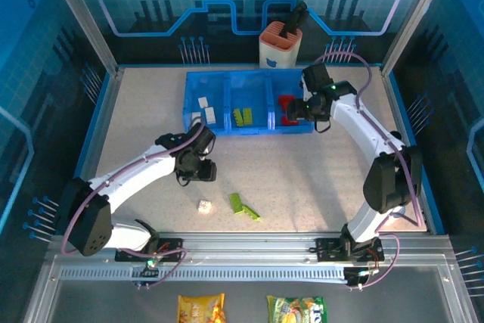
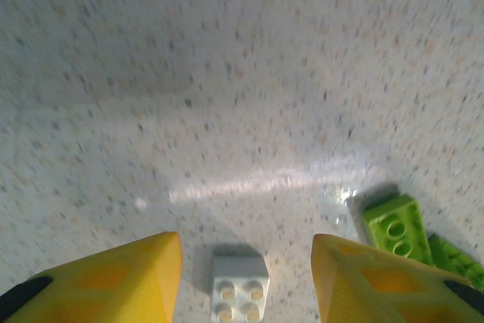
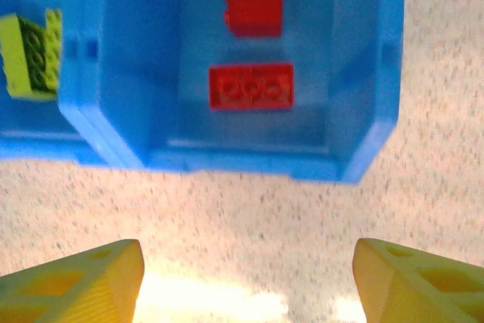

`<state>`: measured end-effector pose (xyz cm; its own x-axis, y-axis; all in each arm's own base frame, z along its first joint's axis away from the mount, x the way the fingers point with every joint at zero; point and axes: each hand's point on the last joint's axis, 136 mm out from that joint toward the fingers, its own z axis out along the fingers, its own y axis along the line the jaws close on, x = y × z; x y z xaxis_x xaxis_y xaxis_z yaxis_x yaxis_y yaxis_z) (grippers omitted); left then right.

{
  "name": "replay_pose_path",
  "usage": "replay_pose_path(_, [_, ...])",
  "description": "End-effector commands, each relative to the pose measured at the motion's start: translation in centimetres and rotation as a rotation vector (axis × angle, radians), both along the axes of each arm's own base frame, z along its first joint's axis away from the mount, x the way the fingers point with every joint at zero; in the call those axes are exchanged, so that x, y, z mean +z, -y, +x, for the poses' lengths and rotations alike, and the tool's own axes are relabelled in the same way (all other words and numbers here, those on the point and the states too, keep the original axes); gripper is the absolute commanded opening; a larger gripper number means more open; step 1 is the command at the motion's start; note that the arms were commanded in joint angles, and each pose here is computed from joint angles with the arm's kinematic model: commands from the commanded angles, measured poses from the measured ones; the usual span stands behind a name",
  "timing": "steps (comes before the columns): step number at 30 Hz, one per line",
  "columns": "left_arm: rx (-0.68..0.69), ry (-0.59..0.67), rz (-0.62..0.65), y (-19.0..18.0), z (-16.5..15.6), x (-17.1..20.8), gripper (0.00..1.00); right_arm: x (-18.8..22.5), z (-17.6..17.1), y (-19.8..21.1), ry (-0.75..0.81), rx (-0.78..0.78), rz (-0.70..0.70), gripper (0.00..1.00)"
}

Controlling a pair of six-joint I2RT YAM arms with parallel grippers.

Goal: Sort the legos into containers by color
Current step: Pick up the lego from the middle-left of the table.

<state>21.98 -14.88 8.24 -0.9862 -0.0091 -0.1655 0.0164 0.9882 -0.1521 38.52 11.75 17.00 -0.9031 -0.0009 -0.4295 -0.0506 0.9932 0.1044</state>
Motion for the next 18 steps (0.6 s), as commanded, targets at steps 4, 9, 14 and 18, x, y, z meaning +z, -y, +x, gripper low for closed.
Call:
replay_pose_path(4, [0.051,-0.049,0.011,0.4,-3.2,-1.9,0.5,-0.7,-3.7,0.1,-0.008,-0.007,0.034,0.74])
replay_pose_path(9, [0.043,-0.071,0.034,0.8,-5.0,-3.5,0.5,-1.7,-5.9,0.8,-0.031,-0.01,0.023,0.74])
replay_pose_path(14, [0.038,-0.1,0.074,0.4,-6.2,-5.1,0.54,-2.4,-7.1,1.3,-0.05,-0.009,0.007,0.74])
replay_pose_path(18, [0.035,-0.117,0.09,0.3,-6.7,-6.2,0.53,-2.9,-7.6,1.4,-0.065,-0.005,0.001,0.74])
